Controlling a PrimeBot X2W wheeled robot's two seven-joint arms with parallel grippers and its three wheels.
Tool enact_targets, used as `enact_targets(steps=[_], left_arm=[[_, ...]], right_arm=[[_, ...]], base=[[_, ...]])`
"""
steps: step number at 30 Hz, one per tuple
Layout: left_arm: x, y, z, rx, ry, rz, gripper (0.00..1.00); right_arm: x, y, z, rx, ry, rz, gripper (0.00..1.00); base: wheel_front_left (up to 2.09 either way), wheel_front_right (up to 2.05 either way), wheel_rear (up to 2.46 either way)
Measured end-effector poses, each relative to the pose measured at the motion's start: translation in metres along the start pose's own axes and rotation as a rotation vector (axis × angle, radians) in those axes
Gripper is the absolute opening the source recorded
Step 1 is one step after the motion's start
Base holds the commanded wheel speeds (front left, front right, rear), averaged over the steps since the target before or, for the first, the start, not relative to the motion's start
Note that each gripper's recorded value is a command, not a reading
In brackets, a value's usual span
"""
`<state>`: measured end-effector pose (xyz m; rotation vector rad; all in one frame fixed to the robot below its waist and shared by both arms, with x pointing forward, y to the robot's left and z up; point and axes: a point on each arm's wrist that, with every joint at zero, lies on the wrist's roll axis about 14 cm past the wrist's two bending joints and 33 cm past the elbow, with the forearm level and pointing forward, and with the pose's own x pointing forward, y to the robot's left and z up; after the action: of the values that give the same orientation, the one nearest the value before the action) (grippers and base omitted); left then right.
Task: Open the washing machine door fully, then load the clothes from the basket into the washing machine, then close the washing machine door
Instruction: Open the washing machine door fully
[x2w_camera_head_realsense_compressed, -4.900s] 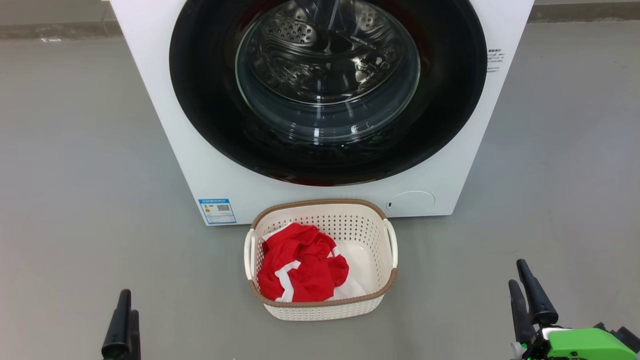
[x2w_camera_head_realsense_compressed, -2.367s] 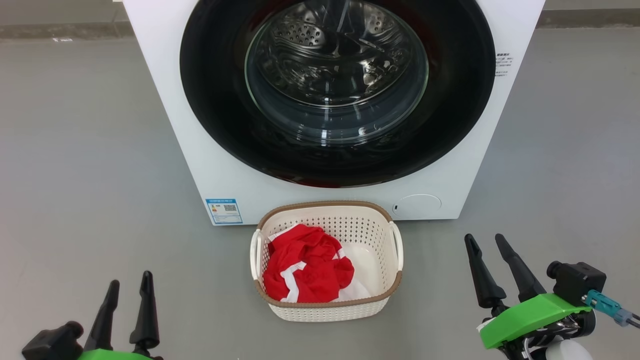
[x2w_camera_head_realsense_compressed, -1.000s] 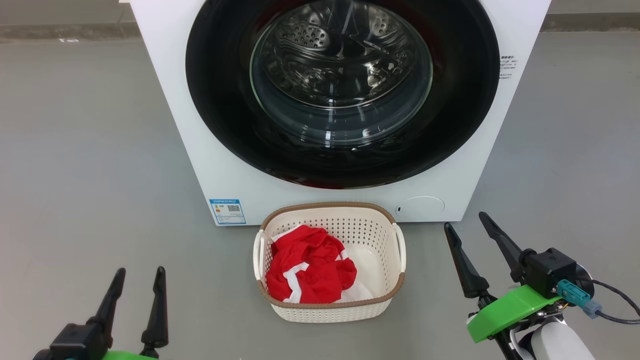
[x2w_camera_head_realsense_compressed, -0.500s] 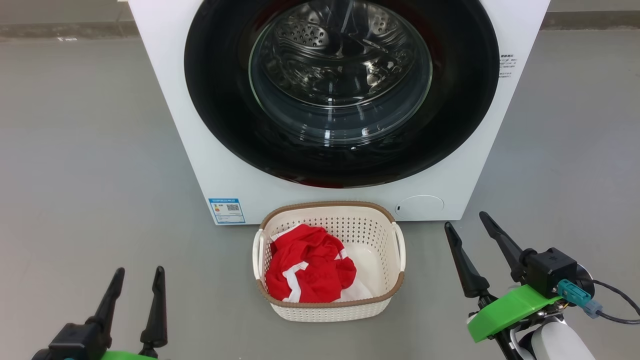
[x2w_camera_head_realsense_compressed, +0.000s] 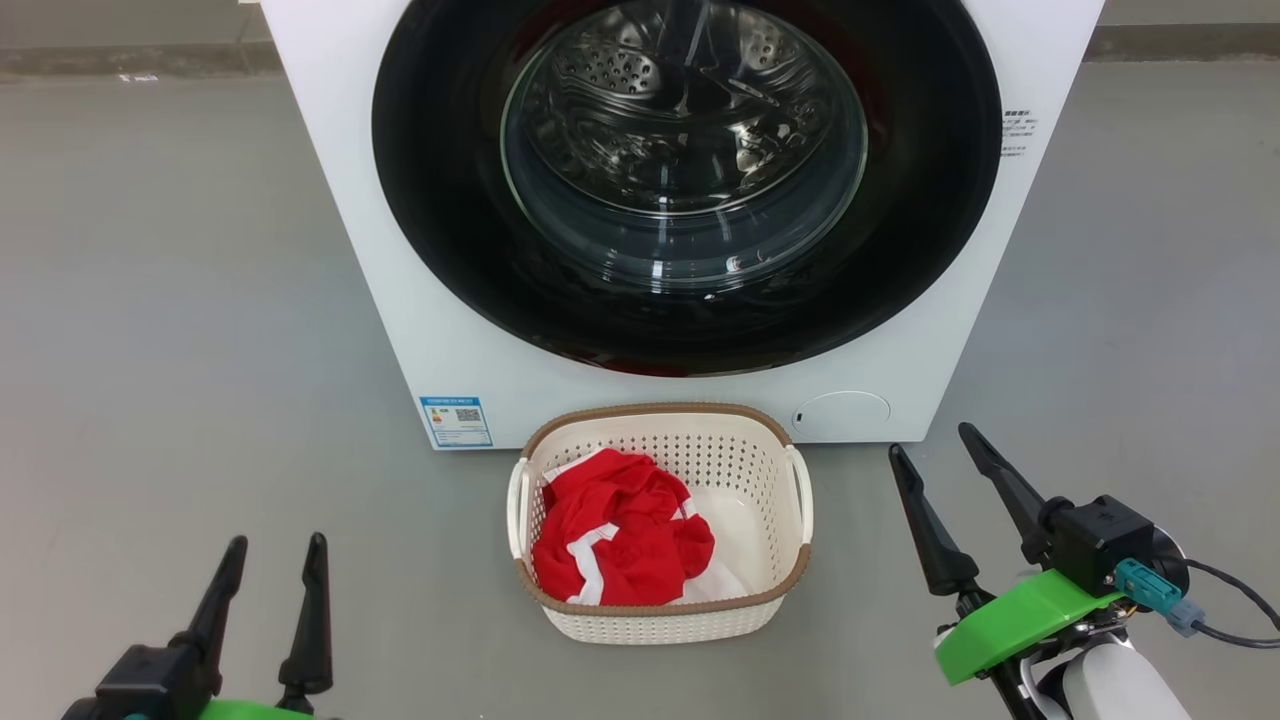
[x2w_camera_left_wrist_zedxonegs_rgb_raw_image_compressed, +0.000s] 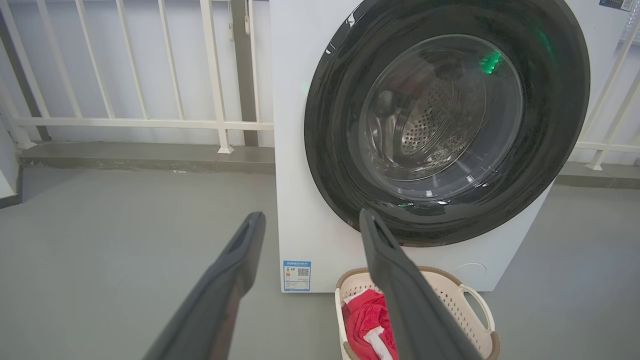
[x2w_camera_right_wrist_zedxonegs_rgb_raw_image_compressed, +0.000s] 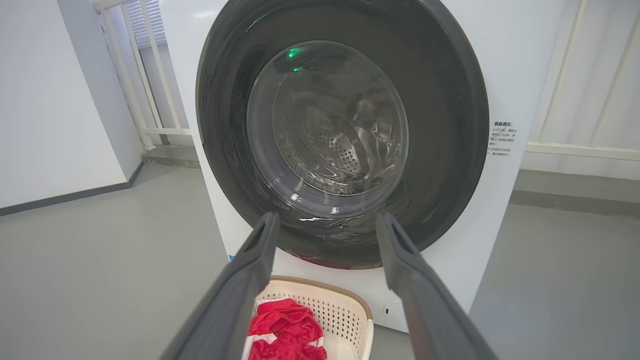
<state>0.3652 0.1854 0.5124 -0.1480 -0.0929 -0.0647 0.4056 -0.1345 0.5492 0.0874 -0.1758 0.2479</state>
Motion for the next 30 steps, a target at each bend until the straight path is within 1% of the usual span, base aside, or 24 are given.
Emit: enact_targets(steps=[8, 17, 22, 30], left_arm=[[0.0023, -0.0005, 0.0018, 0.001, -0.005, -0.002, 1.00], [0.0030, -0.0035, 0.0000, -0.001, 0.000, -0.011, 1.00], [0.0031, -0.0050, -0.0023, -0.003, 0.007, -0.015, 1.00], [0.0035, -0.0073, -0.0044, -0.021, 0.012, -0.020, 1.00]], right_arm=[[-0.0006, 0.0011, 0.0007, -0.001, -0.001, 0.003, 1.00], [-0.0021, -0.0002, 0.0010, -0.004, -0.001, 0.000, 1.00], [-0.0027, -0.0024, 0.0006, -0.005, 0.001, -0.003, 1.00], [-0.0020, -0.0031, -0.0014, -0.003, 0.006, -0.005, 1.00]], base=[[0.39, 0.39, -0.78], [0.97, 0.97, -1.94], [0.72, 0.72, -1.45], [0.26, 0.26, -0.52]])
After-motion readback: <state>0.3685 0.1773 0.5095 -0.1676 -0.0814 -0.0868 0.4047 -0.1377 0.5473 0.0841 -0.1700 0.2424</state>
